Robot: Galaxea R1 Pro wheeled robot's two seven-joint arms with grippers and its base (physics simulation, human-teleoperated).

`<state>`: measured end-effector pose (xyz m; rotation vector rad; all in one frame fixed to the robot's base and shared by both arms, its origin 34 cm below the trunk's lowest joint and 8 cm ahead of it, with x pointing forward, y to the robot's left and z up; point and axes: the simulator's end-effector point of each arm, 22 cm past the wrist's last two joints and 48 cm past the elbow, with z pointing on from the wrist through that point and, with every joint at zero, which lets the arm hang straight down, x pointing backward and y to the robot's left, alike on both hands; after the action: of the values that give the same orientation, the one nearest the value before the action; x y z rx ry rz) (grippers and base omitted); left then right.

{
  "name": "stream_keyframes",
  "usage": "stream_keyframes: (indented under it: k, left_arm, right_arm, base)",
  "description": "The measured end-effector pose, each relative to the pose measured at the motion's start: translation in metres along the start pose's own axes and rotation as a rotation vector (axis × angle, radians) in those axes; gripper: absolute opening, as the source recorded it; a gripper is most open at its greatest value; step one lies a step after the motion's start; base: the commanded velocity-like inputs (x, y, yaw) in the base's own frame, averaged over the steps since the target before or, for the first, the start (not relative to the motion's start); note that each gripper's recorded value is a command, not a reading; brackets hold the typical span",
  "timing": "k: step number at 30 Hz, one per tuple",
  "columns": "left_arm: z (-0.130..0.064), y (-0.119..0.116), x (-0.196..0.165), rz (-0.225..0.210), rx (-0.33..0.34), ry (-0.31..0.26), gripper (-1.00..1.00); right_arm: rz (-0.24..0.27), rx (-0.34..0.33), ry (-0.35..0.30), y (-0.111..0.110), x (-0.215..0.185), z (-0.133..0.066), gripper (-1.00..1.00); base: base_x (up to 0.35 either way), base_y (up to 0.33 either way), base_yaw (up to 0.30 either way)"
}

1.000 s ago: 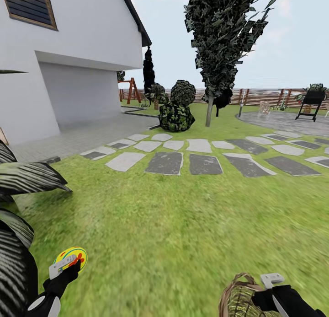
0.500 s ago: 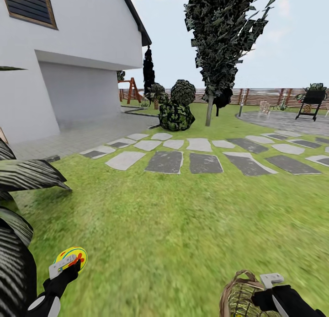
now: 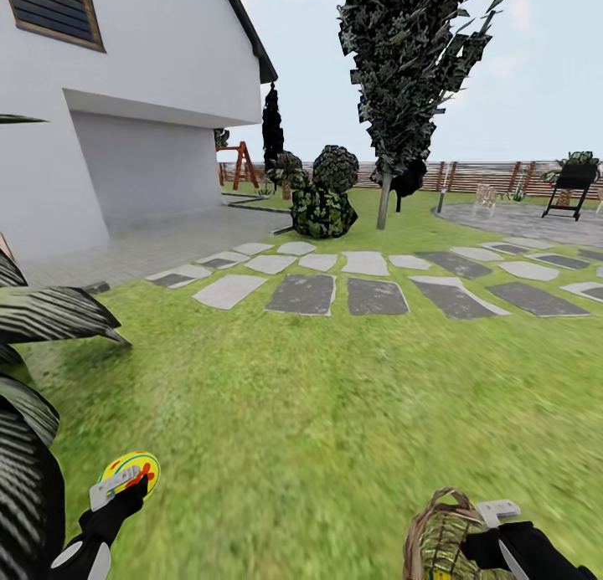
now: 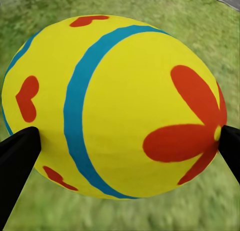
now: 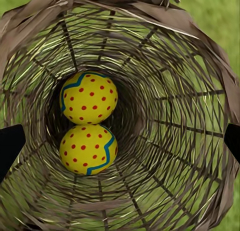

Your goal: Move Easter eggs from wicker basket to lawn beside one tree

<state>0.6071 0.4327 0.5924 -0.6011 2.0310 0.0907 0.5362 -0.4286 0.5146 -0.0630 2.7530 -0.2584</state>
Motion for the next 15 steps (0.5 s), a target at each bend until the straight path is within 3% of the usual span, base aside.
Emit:
stream_keyframes:
  k: [15]
  left_arm:
    - [0.012,0.007,0.025,0.0,0.0,-0.002,-1.0]
  right_arm:
    - [-0.002,-0.001,0.0,0.007,0.014,0.025,1.0]
  base:
    - [0.0,0.0,0.0]
